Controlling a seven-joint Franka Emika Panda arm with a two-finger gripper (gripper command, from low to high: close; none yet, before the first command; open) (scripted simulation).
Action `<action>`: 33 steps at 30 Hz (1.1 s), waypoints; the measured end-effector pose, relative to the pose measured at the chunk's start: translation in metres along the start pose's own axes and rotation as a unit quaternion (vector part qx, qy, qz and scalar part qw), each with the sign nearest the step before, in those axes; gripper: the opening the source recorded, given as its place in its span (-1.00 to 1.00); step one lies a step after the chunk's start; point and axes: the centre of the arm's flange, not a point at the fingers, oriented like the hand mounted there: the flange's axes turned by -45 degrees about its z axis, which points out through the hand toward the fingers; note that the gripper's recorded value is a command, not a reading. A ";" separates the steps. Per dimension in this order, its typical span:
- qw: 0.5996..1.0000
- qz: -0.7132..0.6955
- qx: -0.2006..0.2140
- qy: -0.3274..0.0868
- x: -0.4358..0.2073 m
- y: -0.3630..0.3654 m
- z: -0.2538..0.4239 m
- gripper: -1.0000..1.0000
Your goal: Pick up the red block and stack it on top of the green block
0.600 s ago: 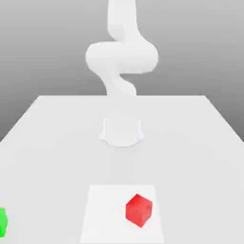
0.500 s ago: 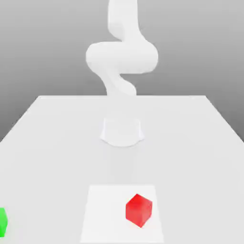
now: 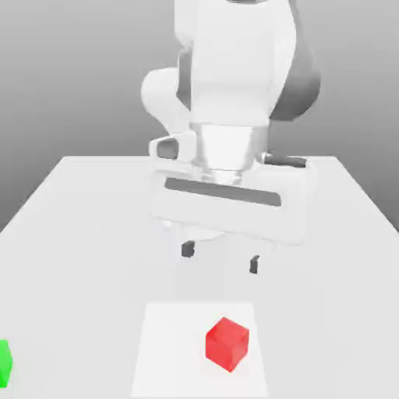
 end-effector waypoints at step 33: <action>0.948 0.311 -0.037 -0.056 0.134 0.192 0.064 -1.00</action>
